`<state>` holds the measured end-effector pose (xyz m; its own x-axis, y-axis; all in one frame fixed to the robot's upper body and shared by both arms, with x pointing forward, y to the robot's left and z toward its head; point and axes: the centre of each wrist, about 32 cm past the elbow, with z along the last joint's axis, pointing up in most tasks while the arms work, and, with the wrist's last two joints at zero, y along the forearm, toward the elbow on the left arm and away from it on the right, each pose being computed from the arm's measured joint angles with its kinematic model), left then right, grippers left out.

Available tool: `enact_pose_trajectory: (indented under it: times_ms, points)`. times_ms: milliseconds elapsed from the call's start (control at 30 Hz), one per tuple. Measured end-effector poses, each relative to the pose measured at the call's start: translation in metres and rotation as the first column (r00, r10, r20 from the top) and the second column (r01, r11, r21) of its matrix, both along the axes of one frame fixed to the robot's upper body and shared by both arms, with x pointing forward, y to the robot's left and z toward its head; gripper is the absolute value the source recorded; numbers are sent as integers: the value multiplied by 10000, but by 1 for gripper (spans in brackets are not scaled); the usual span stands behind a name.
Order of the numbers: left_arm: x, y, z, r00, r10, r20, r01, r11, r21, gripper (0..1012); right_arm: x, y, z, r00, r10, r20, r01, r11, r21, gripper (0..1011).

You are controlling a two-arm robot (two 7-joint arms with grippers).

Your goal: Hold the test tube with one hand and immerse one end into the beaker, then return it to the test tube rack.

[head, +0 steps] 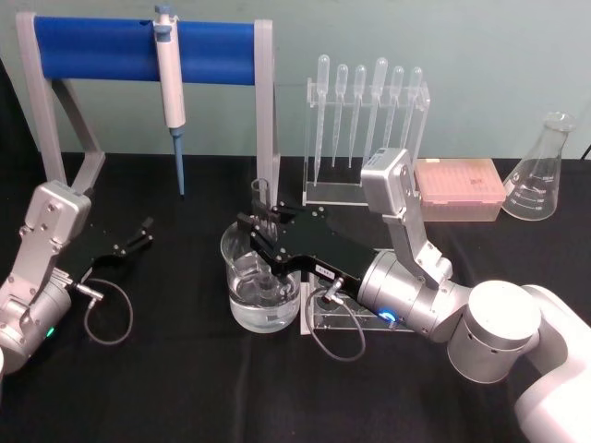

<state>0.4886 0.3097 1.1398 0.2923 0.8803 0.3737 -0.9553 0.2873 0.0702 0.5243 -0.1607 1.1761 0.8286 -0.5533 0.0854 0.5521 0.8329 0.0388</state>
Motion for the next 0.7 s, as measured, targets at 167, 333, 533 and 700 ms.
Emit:
enact_pose_trajectory:
  times_ms: [167, 333, 533, 700]
  points:
    - [0, 0, 0, 10000, 0, 0, 0, 10000, 0, 1000, 0, 0, 0, 10000, 0, 0, 0, 10000, 0, 224]
    - [0, 0, 0, 10000, 0, 0, 0, 10000, 0, 1000, 0, 0, 0, 10000, 0, 0, 0, 10000, 0, 224]
    - [0, 0, 0, 10000, 0, 0, 0, 10000, 0, 1000, 0, 0, 0, 10000, 0, 0, 0, 10000, 0, 224]
    - [0, 0, 0, 10000, -1, -1, 1, 10000, 0, 1000, 0, 0, 0, 10000, 1, 0, -1, 10000, 0, 224]
